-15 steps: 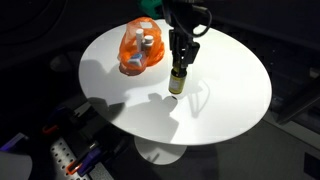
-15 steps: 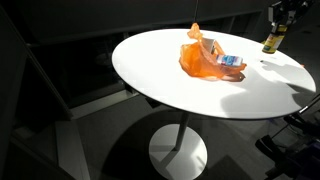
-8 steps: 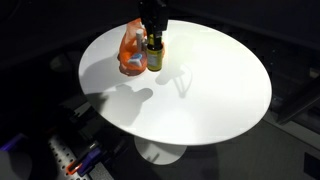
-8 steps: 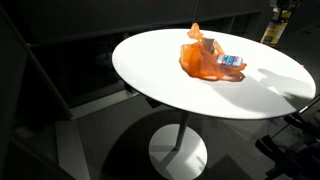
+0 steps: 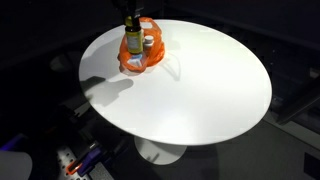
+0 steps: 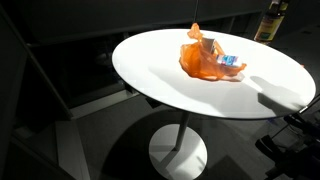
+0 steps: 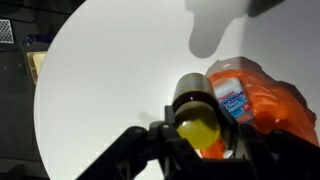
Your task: Put the bottle into the carrier bag
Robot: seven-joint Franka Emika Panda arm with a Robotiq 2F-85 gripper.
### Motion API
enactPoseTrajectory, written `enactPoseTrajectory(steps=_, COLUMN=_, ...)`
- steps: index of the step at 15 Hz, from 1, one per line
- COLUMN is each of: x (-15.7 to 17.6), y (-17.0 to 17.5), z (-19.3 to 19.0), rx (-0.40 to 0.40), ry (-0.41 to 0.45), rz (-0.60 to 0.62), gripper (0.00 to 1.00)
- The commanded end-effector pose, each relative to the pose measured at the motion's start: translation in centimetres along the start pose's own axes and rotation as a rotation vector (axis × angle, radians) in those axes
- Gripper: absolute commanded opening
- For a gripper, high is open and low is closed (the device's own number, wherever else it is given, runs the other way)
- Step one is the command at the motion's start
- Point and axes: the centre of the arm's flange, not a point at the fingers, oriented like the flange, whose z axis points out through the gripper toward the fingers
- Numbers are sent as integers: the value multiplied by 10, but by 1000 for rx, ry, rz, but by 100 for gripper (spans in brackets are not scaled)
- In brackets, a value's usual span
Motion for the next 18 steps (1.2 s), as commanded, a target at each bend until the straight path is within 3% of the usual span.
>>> enactPoseTrajectory(steps=1, x=-11, y=-5, z=-13, rx=4, ry=19, rz=-93, gripper=20)
enactPoseTrajectory(steps=2, x=-12, y=-3, z=-15, rx=5, ry=16, rz=-95, gripper=20)
enactPoseTrajectory(steps=3, x=-2, y=-9, z=-7, rx=-2, ry=14, rz=-63, gripper=45)
enactPoseTrajectory(steps=10, x=-3, y=-9, z=-8, rx=-2, ry=17, rz=-78, gripper=45)
enactPoseTrajectory(steps=11, x=-3, y=-9, z=-8, rx=-2, ry=17, rz=-78, gripper=20)
enactPoseTrajectory(steps=18, x=13, y=-37, z=-2, rx=17, ry=76, rz=-151, gripper=20)
